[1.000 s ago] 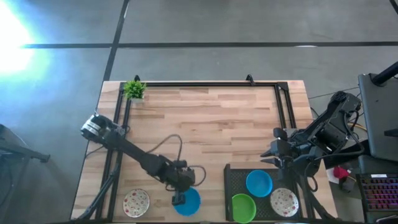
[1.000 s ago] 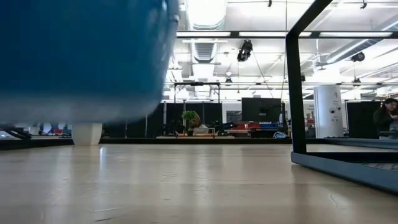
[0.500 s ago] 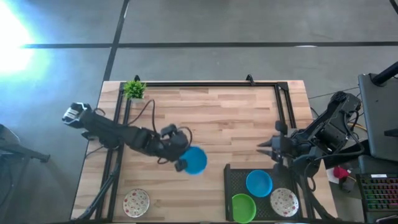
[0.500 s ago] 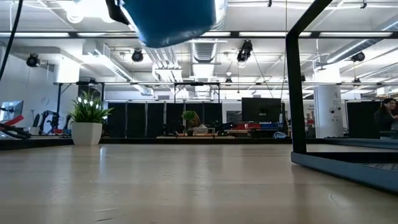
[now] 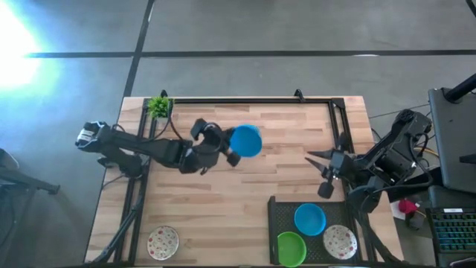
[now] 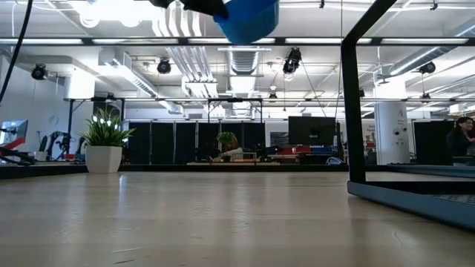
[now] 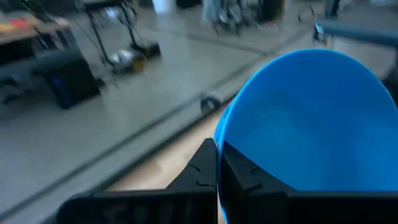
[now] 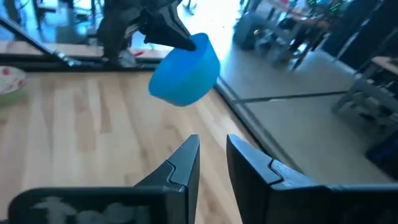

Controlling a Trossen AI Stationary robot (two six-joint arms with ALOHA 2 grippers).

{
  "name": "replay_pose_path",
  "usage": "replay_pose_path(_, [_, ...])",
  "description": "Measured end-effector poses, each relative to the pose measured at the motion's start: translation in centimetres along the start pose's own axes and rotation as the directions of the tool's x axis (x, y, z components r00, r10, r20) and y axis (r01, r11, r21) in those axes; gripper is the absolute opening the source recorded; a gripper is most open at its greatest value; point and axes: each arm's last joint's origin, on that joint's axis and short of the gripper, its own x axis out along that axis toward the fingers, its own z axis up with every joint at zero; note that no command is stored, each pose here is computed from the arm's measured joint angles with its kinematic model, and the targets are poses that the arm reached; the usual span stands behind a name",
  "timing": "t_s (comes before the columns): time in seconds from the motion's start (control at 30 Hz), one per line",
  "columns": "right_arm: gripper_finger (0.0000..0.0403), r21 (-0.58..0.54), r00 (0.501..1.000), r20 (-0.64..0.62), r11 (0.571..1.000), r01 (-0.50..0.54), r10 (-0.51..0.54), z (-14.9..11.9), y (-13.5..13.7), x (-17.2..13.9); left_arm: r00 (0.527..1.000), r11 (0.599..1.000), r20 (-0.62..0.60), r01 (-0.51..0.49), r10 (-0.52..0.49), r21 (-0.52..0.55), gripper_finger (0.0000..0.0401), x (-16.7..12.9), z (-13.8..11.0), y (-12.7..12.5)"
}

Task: Pick & Place Mini bowls
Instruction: Stack the blue bowl on top of the blue bowls on the shelf

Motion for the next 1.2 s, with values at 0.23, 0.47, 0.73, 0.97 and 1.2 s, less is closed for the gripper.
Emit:
replay_pose_path(0.23, [0.0109,0.056,0.997,0.002,0.996,0.074,-0.075,0.1,-0.1,1.9,0.987,0.993,0.11,-0.109,0.114,-0.045,0.0,1.5,1.6,0.8])
replay_pose_path(0.47, [0.0143,0.076,0.986,0.02,0.983,0.166,-0.168,0.5,-0.3,4.9,0.98,0.991,0.146,-0.133,0.133,-0.009,0.0,2.8,1.4,0.0])
replay_pose_path(0.73, [0.0152,0.024,0.993,0.069,0.995,0.093,-0.094,1.9,0.1,7.4,0.974,0.992,0.185,-0.125,0.128,-0.032,0.0,4.1,0.8,-1.5])
replay_pose_path(0.97, [0.0153,0.001,0.991,0.026,0.991,0.132,-0.132,1.8,0.0,10.1,0.969,0.995,0.228,-0.095,0.094,-0.01,0.0,4.4,0.8,-2.5])
replay_pose_path(1.2, [0.0153,0.011,0.983,0.002,0.983,0.185,-0.185,1.6,-0.3,11.8,0.97,0.998,0.237,-0.059,0.056,0.008,0.0,3.7,0.8,-3.0])
